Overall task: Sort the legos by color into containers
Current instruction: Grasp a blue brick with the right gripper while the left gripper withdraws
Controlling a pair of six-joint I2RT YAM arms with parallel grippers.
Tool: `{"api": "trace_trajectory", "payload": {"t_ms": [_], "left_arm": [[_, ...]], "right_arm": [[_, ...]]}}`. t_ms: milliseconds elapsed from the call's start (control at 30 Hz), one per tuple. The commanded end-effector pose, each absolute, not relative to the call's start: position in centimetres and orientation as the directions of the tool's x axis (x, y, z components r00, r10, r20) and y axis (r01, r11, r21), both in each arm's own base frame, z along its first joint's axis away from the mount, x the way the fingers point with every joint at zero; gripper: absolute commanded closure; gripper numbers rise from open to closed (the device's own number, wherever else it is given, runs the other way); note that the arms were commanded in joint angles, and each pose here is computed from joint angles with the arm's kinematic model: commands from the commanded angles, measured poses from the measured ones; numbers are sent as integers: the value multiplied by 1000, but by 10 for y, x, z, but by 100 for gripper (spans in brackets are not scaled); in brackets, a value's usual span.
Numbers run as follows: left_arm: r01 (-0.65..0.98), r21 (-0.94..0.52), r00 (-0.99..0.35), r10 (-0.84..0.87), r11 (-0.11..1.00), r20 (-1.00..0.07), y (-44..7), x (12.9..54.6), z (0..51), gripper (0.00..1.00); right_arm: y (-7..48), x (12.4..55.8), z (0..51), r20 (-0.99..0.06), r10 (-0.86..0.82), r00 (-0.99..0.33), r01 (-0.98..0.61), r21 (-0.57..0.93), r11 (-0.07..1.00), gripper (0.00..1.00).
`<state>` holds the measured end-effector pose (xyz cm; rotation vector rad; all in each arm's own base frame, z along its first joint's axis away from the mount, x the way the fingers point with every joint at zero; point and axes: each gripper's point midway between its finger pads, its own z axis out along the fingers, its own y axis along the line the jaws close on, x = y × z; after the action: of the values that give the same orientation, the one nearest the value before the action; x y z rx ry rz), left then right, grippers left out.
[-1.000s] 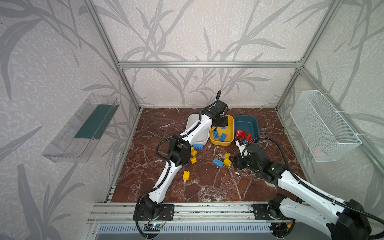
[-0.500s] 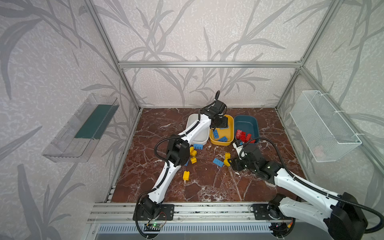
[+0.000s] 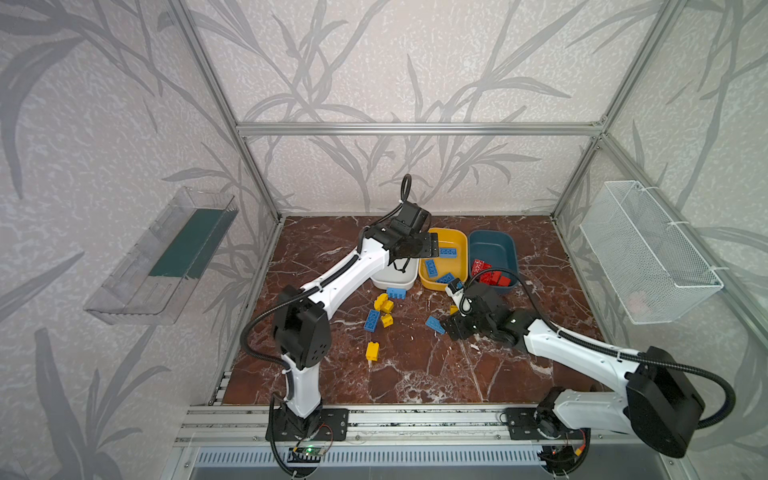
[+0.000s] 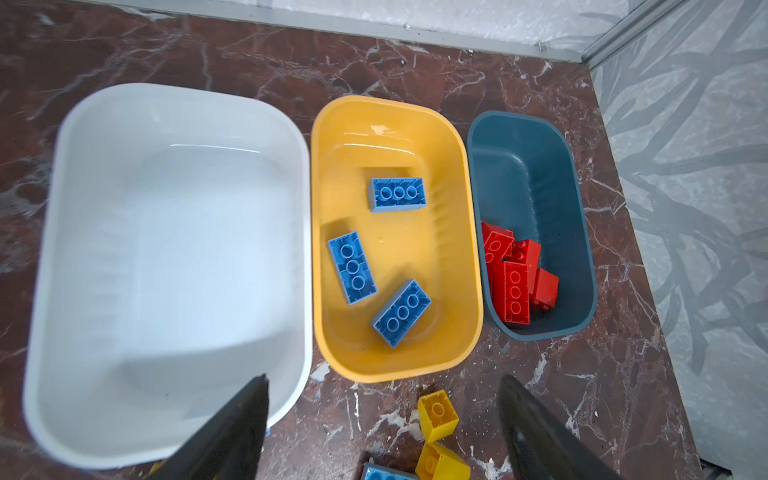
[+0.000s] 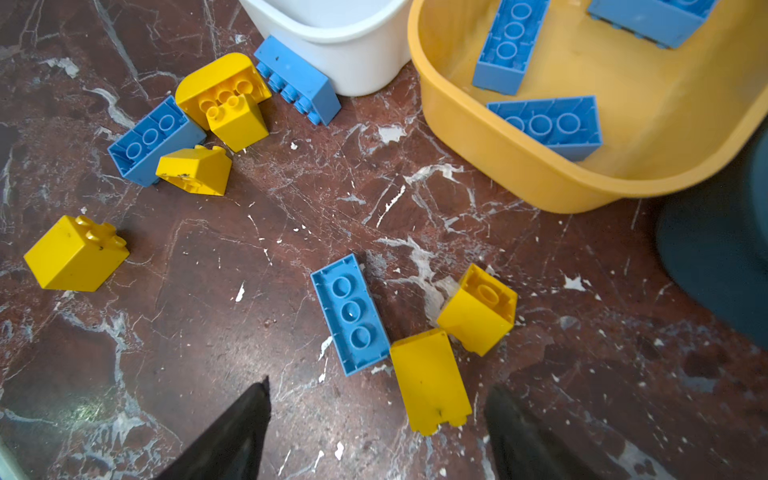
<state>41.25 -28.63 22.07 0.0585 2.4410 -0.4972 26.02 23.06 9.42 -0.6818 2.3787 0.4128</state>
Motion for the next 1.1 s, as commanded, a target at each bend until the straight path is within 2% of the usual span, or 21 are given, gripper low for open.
{"api": "trace_trajectory", "payload": {"t_ms": [0,300,600,933,1067], "left_arm": [[80,-332,-764,-156,940,-626,-261,403,222,9],[-20,-344,-758,-239,939,-607,-207,343,200,7],[-105,-244,-812,-225,964,-538,-158,287,133,7],[-142,-188,-812,-223,972,-539,-132,265,110,7],[-145,-176,-807,-219,974,-549,-128,263,111,7]], "right_arm": [[244,270,99,-658,-407,-634,-605,94,791,16],[261,277,72,-589,-463,-662,-629,103,770,19],[267,275,46,-518,-513,-685,-648,111,754,25],[269,275,27,-465,-553,-692,-658,92,747,34],[269,274,18,-433,-584,-686,-669,63,740,41]]}}
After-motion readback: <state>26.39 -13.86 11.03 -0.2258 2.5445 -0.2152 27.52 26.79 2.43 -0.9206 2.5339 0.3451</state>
